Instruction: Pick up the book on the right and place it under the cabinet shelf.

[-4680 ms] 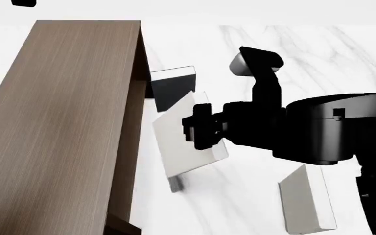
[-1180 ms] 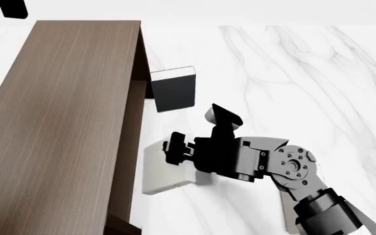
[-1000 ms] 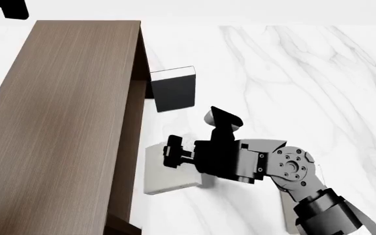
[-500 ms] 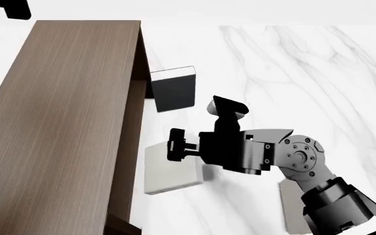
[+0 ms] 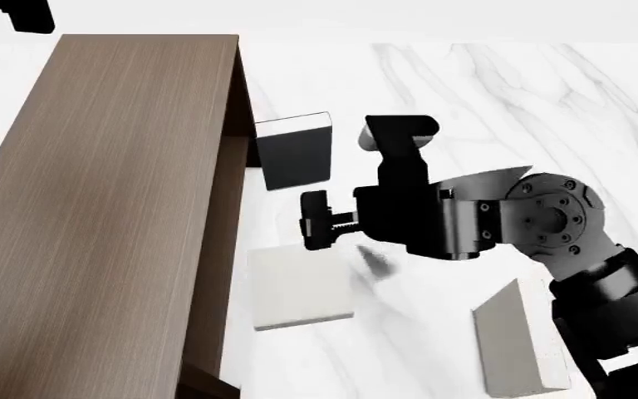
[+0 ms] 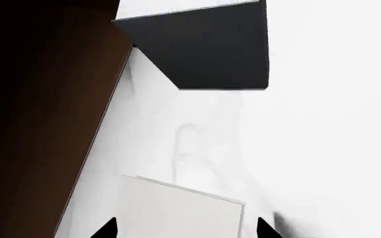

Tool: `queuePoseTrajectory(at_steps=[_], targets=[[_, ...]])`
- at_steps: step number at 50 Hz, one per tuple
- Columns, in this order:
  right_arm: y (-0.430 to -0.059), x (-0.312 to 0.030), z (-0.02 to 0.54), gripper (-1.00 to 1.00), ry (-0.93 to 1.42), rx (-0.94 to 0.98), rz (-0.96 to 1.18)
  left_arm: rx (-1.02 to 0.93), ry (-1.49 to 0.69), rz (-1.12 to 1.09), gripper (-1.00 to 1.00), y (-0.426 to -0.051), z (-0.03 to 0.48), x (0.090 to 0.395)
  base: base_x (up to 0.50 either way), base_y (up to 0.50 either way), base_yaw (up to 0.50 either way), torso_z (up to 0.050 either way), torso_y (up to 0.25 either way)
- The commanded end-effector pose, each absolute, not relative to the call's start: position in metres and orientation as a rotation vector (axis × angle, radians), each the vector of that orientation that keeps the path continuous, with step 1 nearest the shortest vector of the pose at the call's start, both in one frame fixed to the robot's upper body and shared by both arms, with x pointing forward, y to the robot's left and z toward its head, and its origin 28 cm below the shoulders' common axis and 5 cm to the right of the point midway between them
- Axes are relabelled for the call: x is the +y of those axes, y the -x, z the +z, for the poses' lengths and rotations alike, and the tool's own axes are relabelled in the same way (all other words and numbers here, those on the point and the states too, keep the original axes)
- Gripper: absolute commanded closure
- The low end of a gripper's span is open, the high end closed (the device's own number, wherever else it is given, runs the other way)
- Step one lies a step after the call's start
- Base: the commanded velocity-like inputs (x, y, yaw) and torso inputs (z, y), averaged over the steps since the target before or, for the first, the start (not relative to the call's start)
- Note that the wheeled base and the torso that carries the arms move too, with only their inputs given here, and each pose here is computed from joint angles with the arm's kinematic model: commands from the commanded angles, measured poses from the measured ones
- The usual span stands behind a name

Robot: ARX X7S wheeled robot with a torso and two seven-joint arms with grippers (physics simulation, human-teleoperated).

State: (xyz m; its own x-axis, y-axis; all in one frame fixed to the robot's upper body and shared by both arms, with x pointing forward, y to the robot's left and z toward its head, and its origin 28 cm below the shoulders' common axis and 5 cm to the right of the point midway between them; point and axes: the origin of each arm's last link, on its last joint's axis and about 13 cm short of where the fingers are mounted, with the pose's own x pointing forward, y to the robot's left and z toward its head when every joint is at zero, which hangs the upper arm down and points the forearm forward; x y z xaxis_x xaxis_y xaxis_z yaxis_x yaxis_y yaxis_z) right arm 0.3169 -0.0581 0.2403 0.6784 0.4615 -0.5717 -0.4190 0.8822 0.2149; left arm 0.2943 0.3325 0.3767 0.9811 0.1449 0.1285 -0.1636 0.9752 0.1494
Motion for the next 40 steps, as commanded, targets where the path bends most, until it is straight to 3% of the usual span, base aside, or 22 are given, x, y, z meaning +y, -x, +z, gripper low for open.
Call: queuePoseTrajectory(at_steps=[1, 21, 40], targets=[[-0.312, -0.077, 0.272, -1.0, 0.132, 0.58, 0.55, -0.118, -0.161, 0.155, -1.0, -0.295, 0.376, 0.332, 0.0, 0.0, 0.0, 0.0, 0.0], [-0.314, -0.122, 0.278, -1.0, 0.577, 0.539, 0.678, -0.116, -0.172, 0.158, -1.0, -0.294, 0.378, 0.333, 0.0, 0.0, 0.0, 0.0, 0.0], [-0.323, -0.129, 0.276, -1.0, 0.845, 0.538, 0.886, -0.114, -0.18, 0.175, -1.0, -0.288, 0.38, 0.337, 0.0, 0.0, 0.0, 0.0, 0.0]])
